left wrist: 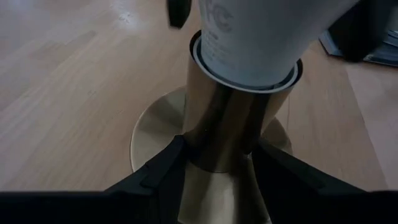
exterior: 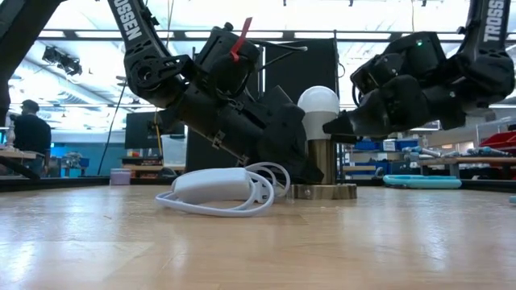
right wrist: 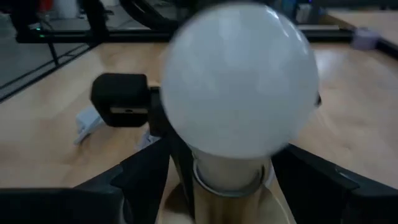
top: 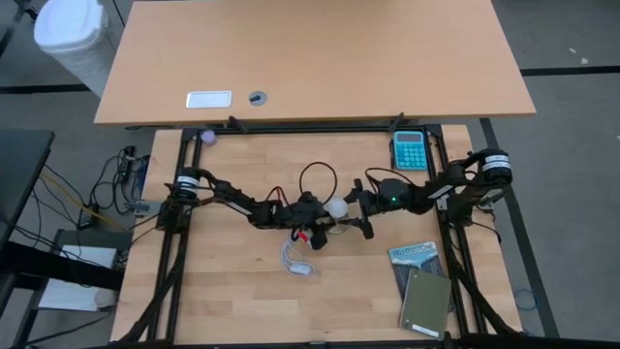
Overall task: Screw lightbulb
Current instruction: Insert the lightbulb into the desk lamp
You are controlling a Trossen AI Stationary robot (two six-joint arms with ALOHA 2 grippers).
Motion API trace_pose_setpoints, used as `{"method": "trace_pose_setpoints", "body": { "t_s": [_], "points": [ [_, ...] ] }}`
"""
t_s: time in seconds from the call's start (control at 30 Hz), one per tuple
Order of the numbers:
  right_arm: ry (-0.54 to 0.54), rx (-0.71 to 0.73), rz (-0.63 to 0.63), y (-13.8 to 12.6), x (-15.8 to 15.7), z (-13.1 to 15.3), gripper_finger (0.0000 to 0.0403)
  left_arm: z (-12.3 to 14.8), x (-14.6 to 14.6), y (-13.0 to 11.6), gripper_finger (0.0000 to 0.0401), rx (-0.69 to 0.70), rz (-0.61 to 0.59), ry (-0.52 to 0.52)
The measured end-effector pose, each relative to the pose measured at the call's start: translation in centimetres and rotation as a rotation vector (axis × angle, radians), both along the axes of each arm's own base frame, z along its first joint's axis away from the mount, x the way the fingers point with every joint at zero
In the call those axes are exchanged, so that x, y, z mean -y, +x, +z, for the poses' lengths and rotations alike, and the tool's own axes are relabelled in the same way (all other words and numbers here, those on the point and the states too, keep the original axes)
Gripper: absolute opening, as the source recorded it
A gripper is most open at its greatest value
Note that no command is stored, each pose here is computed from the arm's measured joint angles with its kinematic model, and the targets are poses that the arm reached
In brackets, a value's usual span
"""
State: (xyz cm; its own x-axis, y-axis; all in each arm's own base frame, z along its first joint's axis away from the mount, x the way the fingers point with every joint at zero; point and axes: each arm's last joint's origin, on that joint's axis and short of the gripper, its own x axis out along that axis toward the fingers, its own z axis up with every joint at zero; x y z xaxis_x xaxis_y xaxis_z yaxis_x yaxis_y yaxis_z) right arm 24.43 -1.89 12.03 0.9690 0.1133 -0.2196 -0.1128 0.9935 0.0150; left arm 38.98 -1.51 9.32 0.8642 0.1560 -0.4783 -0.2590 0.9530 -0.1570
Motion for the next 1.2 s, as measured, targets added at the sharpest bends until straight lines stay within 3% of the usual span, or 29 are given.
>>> {"method": "trace_pose_setpoints", "body": {
  "t_s": [0.53, 1.2],
  "points": [
    [0.016, 0.008, -0.05, 0.0, 0.2, 0.1, 0.0177, 0.0, 0.0, 0.0, 0.0188, 0.009, 0.033, -0.007],
    [0.036, -0.029, -0.429, 1.9, -4.2, 0.9, 0.0171, 0.1, -0.3, -0.1, 0.0188, 0.034, 0.155, -0.005]
  ]
}}
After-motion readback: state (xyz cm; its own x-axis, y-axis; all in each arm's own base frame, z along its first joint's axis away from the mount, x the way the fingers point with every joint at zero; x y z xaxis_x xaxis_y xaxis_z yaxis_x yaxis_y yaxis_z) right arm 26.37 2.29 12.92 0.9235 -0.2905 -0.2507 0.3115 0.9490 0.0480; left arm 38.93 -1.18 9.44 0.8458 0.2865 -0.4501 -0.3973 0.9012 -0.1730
